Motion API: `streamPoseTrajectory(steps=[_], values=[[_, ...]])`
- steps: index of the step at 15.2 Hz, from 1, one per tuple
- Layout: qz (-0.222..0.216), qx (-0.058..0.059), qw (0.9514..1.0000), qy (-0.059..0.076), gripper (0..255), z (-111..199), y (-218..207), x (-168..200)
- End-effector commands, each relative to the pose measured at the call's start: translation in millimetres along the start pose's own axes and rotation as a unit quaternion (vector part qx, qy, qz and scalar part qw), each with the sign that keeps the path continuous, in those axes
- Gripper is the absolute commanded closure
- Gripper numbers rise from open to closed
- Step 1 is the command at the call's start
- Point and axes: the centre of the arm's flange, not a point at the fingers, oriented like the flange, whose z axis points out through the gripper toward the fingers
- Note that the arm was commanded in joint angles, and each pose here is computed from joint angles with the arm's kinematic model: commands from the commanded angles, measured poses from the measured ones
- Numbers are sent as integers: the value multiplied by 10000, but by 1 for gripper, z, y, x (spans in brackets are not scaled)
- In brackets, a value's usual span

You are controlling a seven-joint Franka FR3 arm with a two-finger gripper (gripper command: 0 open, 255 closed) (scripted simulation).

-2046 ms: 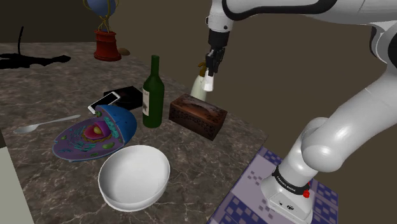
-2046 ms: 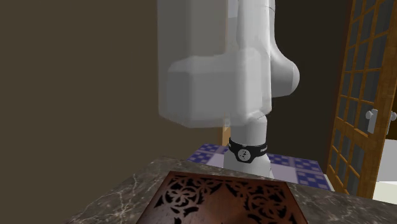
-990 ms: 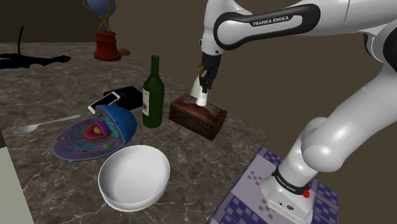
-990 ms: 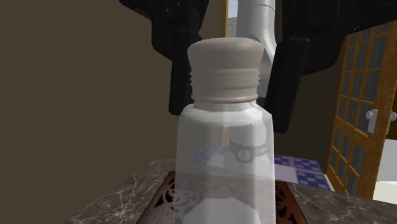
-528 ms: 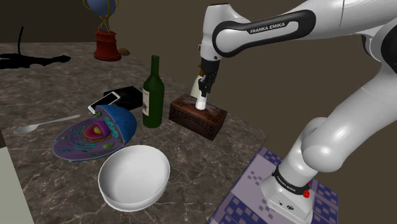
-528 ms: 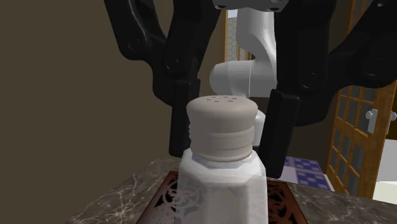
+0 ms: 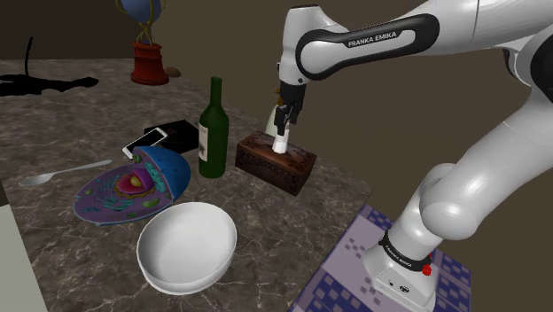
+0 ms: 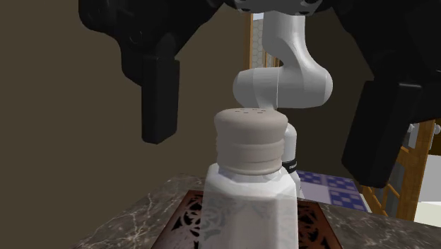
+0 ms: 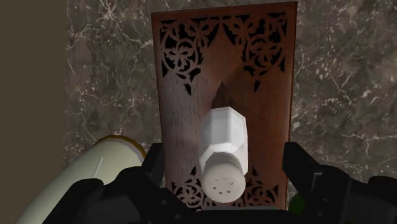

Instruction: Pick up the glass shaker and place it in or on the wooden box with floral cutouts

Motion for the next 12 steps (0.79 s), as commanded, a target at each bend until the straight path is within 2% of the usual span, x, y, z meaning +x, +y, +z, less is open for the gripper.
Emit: streamPoseTrajectory(steps=[1, 2, 6, 12], values=[[0, 0, 10000, -1, 0, 0, 0, 0], [0, 0, 10000, -1, 0, 0, 0, 0], [0, 0, 10000, -1, 0, -50, 0, 0], [0, 0, 10000, -1, 0, -50, 0, 0]])
